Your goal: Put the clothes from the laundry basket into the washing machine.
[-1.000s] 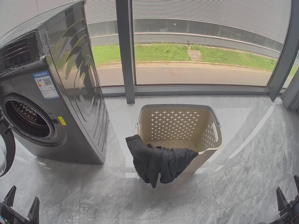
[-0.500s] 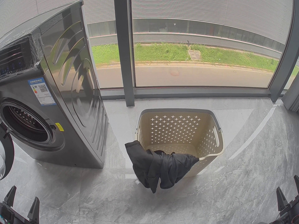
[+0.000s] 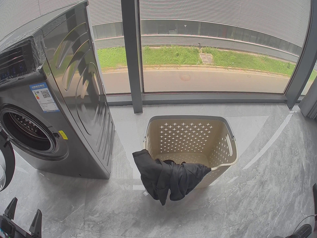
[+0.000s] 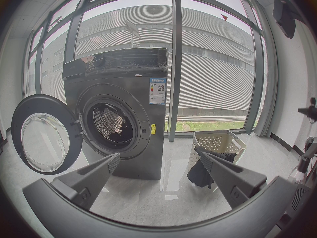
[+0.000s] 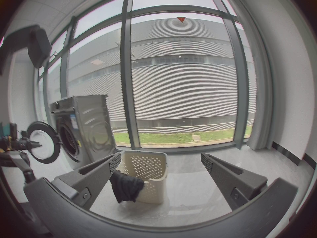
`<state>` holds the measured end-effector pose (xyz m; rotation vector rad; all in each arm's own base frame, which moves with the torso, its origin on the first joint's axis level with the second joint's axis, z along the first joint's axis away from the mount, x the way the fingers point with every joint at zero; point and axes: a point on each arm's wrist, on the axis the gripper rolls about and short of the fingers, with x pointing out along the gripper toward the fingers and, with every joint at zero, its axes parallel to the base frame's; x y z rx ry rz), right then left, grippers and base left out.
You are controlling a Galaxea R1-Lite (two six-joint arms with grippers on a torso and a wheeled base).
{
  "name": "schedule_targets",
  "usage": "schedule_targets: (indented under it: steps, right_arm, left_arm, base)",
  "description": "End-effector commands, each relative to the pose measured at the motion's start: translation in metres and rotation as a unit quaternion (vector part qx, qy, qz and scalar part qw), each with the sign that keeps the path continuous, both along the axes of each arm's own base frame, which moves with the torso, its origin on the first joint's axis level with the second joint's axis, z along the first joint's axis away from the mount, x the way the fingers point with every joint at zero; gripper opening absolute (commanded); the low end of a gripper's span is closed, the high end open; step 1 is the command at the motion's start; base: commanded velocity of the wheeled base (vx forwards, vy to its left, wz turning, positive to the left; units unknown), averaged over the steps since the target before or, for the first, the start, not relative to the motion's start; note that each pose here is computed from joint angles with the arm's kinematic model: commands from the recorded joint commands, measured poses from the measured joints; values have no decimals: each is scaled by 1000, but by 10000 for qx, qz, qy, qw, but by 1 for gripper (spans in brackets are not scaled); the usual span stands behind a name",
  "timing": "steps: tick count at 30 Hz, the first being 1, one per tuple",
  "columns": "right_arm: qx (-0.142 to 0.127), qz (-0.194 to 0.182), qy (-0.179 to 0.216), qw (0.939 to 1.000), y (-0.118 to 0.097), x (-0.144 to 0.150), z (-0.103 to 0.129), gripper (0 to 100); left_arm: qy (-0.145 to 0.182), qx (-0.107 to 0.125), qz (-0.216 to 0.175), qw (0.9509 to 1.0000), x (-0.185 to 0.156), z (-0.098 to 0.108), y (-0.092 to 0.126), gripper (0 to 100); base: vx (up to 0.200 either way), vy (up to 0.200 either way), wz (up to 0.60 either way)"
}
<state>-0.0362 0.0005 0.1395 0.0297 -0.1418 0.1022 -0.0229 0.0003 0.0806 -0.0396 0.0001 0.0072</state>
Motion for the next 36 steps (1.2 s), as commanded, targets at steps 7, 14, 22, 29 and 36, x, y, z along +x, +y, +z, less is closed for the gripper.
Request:
schedule_targets:
  steps: [7, 14, 22, 29, 36]
  right_arm:
    - [-184, 2511, 2186, 9428, 41, 128, 62, 100]
    - [-166, 2645, 2772, 9235, 85, 203, 34, 100]
    - [-459, 2504, 3351, 9071, 118, 246, -1, 100]
    - [-622, 2290, 3799, 8940, 131, 270, -30, 100]
    - [-677, 2198, 4089, 8831, 147, 304, -56, 100]
  left_arm:
    - [7, -2, 10, 10000, 0, -5, 0, 100]
    - [7, -2, 10, 10000, 0, -5, 0, 100]
    - [7, 6, 10, 10000, 0, -5, 0, 100]
    - [7, 6, 2, 10000, 0, -5, 0, 100]
    - [7, 6, 2, 10000, 0, -5, 0, 100]
  base:
    - [0, 0, 0]
    - [0, 0, 0]
    - [0, 0, 0]
    - [0, 0, 0]
    - [0, 0, 0]
